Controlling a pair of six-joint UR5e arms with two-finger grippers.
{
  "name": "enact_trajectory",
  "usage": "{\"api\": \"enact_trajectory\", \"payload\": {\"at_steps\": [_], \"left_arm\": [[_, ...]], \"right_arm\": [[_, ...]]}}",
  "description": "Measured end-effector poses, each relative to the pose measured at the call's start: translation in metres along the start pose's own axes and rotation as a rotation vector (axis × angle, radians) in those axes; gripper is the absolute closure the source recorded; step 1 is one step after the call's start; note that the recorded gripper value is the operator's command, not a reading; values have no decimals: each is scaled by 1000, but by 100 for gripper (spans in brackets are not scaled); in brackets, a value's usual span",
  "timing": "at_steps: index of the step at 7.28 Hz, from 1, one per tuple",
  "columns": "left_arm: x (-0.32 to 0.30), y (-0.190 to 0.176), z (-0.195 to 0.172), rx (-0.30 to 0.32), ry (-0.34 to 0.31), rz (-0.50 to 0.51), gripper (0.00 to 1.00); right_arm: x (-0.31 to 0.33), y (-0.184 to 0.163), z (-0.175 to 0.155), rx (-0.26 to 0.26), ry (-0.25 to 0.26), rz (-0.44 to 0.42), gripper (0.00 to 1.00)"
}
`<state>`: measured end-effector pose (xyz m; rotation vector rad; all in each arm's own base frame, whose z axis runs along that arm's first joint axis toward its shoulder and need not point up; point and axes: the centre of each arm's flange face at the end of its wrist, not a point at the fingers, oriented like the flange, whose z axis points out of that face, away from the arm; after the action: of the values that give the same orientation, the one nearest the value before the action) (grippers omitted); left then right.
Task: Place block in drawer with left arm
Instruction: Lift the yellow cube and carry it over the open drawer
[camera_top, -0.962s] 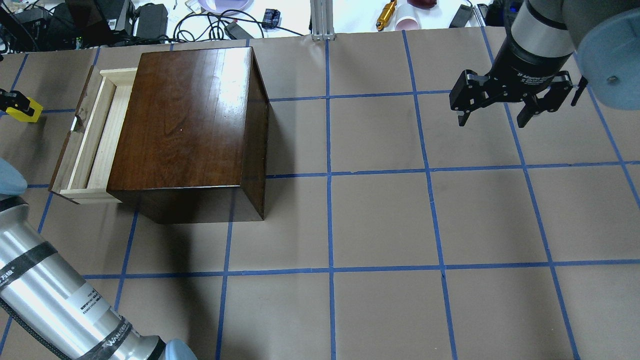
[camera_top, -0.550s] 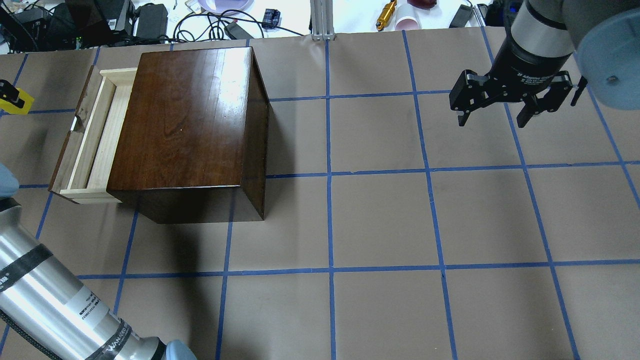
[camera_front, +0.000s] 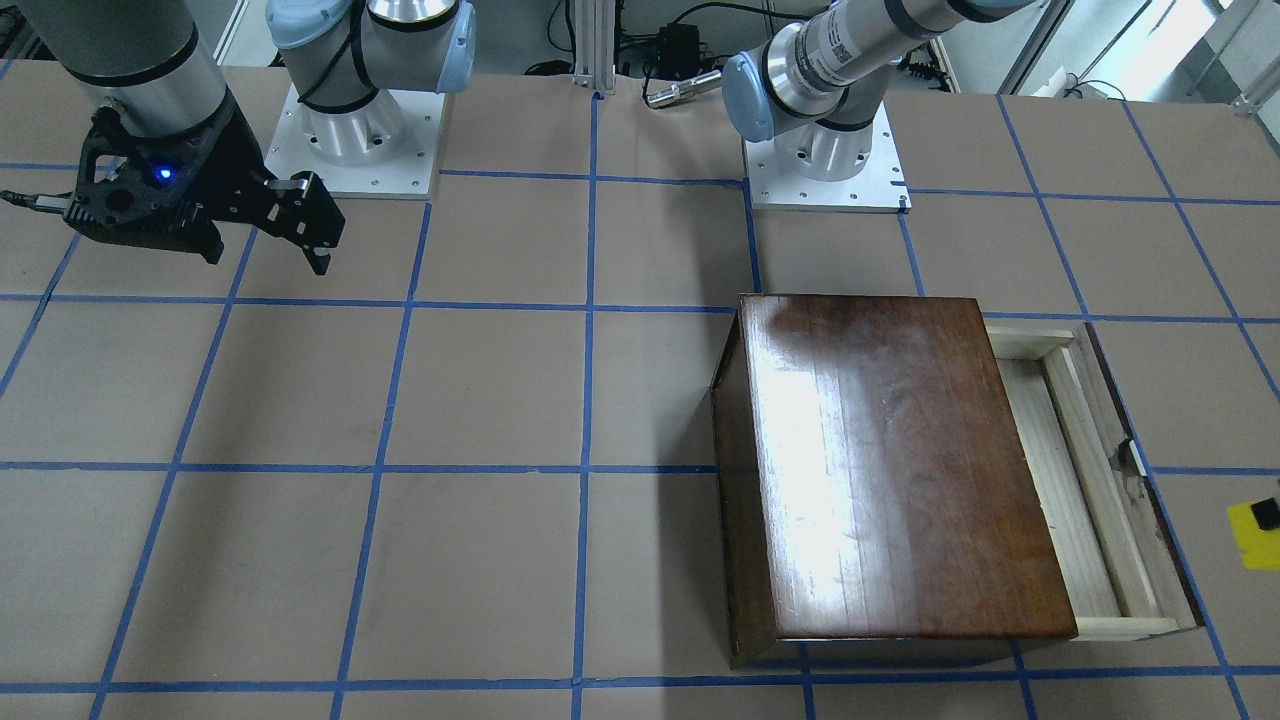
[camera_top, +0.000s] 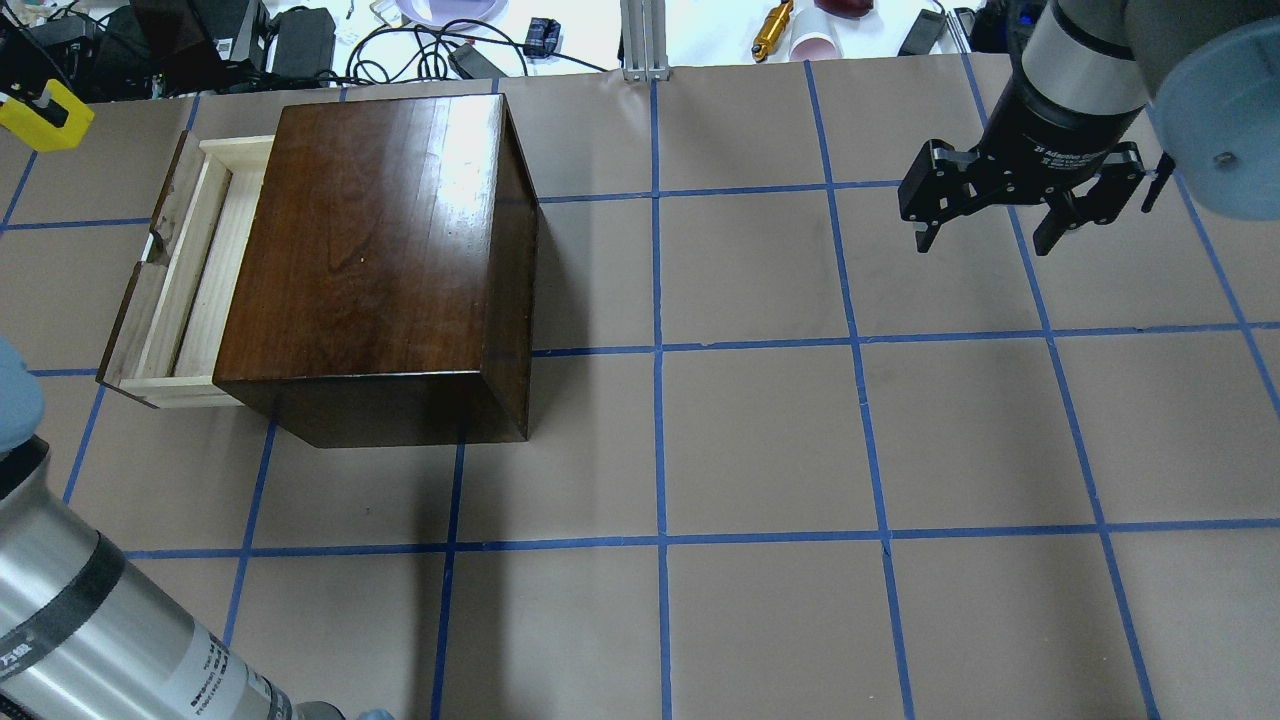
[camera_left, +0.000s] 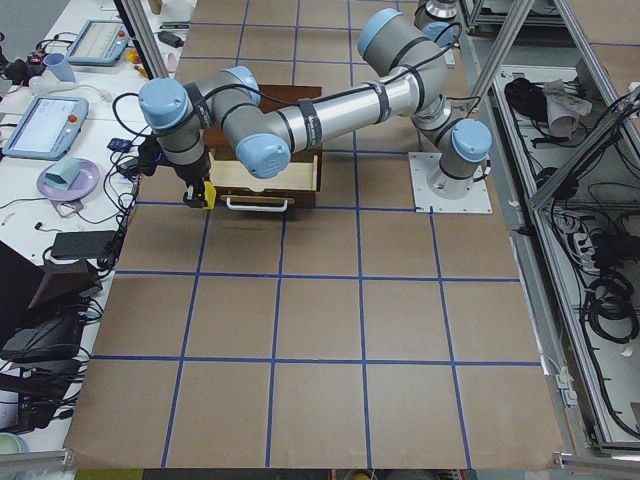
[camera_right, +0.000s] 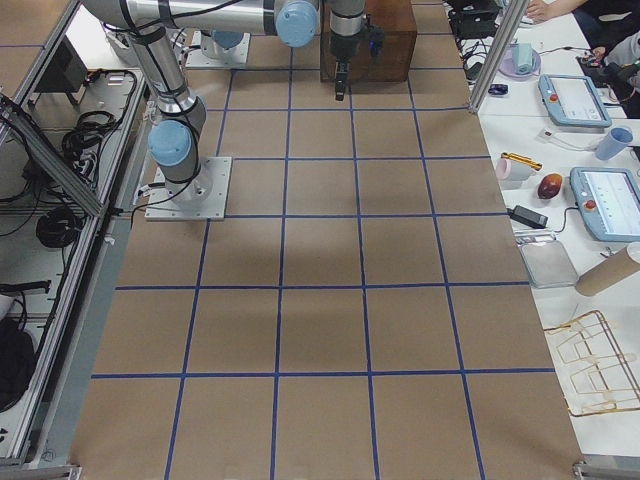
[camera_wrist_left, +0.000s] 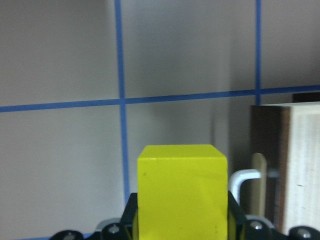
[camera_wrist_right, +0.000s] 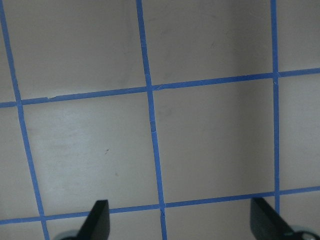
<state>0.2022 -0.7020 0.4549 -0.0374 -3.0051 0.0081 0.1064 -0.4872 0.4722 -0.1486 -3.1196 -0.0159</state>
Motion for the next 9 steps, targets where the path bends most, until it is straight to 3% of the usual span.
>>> {"api": "enact_trajectory", "payload": {"at_steps": [3, 7, 8, 9], "left_arm": [[48, 19, 46, -78, 84, -38, 100], [42, 25, 95, -142, 111, -42, 100], [39, 25, 106, -154, 117, -43, 92], [37, 26, 118, -159, 121, -42, 47]], "right_arm": [[0, 0, 0, -1, 0, 0, 0], [0, 0, 0, 0, 1, 0, 0], [0, 0, 0, 0, 1, 0, 0], [0, 0, 0, 0, 1, 0, 0]]}}
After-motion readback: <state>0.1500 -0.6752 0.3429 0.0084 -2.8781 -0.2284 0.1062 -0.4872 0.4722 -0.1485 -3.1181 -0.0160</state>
